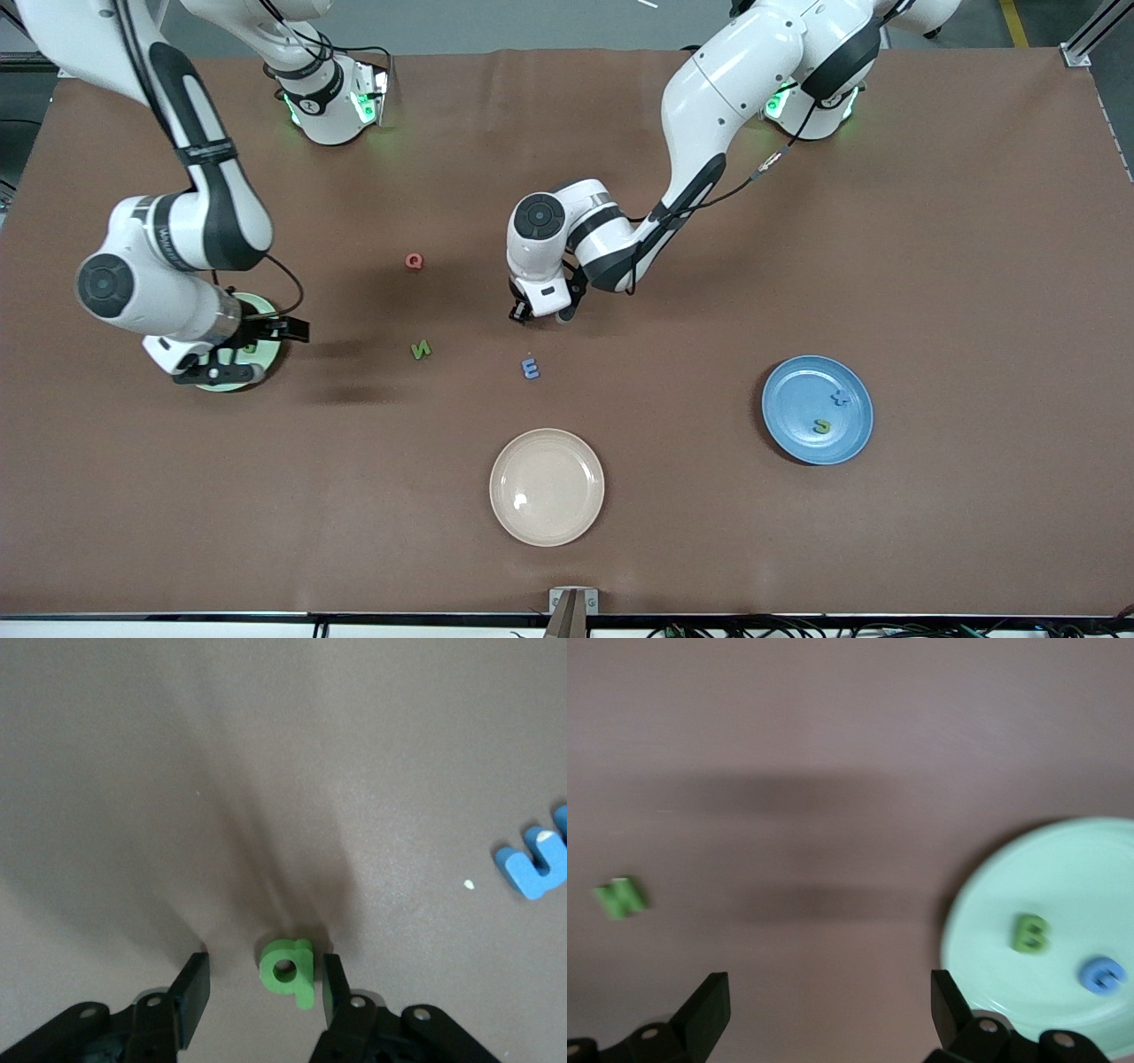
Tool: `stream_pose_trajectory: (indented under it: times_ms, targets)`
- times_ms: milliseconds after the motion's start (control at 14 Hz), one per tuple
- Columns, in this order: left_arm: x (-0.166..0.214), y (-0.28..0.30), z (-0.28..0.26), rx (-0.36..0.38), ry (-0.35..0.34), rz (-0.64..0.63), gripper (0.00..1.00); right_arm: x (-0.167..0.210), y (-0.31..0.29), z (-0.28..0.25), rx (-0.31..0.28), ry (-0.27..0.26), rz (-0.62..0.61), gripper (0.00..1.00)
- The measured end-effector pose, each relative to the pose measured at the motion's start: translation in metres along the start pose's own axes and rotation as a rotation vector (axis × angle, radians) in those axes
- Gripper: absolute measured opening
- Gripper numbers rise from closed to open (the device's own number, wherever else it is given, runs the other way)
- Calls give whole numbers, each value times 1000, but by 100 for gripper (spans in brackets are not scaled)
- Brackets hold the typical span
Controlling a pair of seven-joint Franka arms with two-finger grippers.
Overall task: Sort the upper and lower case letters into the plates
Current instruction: 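Grasp the green q with the left gripper while the right gripper grasps N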
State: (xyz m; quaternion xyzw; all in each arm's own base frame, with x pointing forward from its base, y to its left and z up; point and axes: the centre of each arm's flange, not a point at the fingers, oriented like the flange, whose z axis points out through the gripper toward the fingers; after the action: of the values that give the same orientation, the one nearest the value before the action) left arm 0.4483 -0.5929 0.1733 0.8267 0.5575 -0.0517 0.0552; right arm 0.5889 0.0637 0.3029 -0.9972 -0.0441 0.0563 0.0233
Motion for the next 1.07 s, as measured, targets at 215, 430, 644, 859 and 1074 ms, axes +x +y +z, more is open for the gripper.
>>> stream_pose_trajectory:
  times_ms: [215, 430, 644, 859, 1074]
  targets:
    - [-2, -1, 1, 1, -1, 2, 52, 10, -66, 6, -8, 34, -123, 100]
    - [-3, -1, 1, 0, -2, 3, 46, 19, -117, 38, -15, 107, -315, 100]
    - [-3, 0, 0, -3, -3, 11, 27, 21, -145, 78, -19, 124, -402, 100]
    - [1, 8, -8, -35, 25, 43, 27, 18, -158, 102, -21, 114, -432, 100]
    - [27, 22, -35, -11, 113, 71, 27, 17, -163, 114, -22, 122, -442, 98]
